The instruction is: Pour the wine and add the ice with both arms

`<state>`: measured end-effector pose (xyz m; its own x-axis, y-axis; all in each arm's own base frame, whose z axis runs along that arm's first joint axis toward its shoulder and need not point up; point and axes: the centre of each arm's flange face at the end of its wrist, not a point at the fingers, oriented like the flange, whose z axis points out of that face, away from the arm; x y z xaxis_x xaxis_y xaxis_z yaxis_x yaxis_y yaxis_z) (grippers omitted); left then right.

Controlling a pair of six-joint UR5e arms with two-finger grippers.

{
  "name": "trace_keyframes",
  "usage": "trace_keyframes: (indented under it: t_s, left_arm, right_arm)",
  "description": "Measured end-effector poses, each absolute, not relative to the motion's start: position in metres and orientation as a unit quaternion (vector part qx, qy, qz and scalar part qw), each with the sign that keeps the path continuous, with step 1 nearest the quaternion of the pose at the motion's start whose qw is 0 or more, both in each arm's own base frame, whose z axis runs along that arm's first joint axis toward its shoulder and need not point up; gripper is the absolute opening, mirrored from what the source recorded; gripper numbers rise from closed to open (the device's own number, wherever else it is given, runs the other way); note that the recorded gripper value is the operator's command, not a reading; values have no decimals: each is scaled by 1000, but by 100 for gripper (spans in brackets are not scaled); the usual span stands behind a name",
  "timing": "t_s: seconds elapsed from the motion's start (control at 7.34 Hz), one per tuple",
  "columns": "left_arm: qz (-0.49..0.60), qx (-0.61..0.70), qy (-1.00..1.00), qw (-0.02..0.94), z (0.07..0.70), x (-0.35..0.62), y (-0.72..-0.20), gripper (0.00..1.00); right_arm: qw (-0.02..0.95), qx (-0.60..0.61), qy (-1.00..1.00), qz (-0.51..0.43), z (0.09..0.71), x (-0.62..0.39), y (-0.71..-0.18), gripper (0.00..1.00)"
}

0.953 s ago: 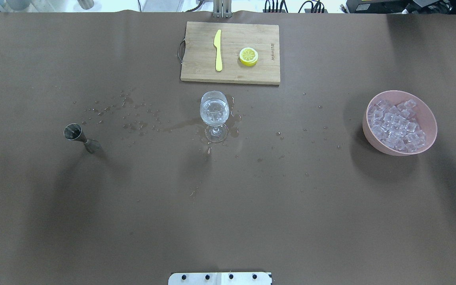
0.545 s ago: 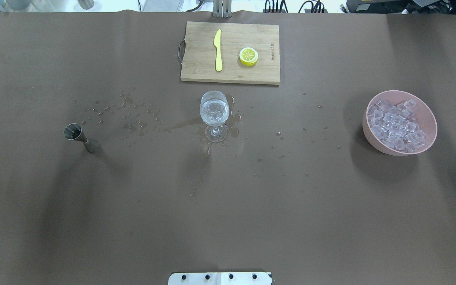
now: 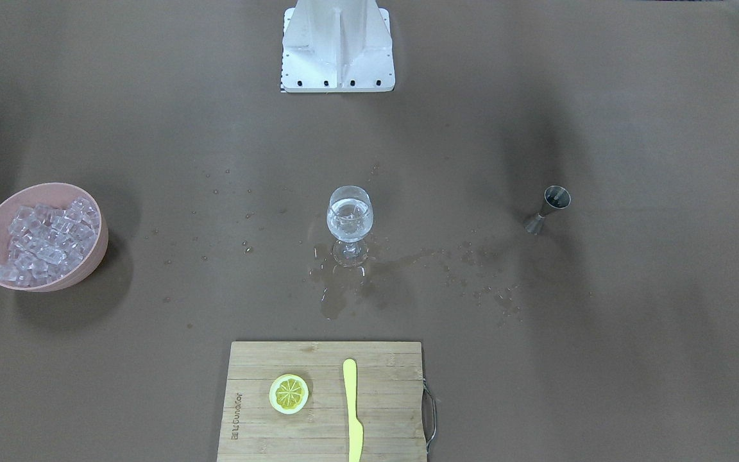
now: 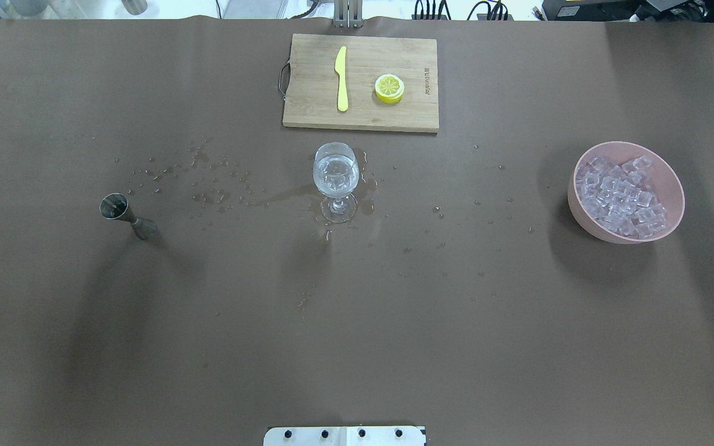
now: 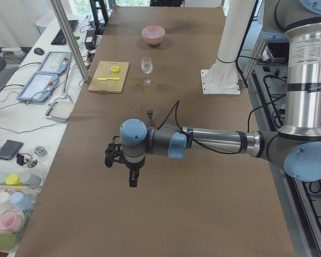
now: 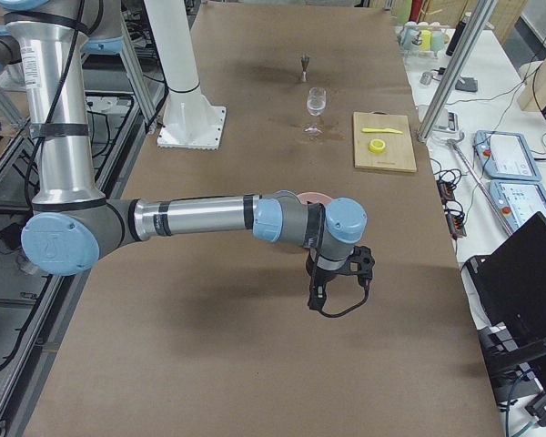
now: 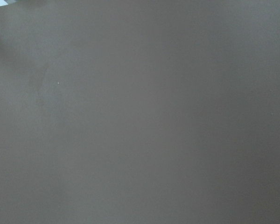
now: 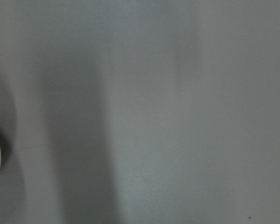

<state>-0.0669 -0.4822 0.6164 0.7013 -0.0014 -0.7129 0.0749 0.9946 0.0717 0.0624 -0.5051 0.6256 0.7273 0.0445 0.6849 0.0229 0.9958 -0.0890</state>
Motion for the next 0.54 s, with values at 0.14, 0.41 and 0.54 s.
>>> trace_keyframes:
  t_s: [0.14, 0.41, 0.54]
  left_arm:
    - [-20, 48, 386, 921, 615, -67, -484, 98]
    - [-19, 50, 386, 921, 612, -67, -487, 98]
    - [-19, 51, 386, 921, 612, -67, -488, 98]
  right_arm:
    - [928, -48, -369, 6, 631, 65, -501, 100]
    - [928, -49, -369, 8, 638, 68, -495, 100]
    - [928, -47, -369, 9, 639, 70, -494, 100]
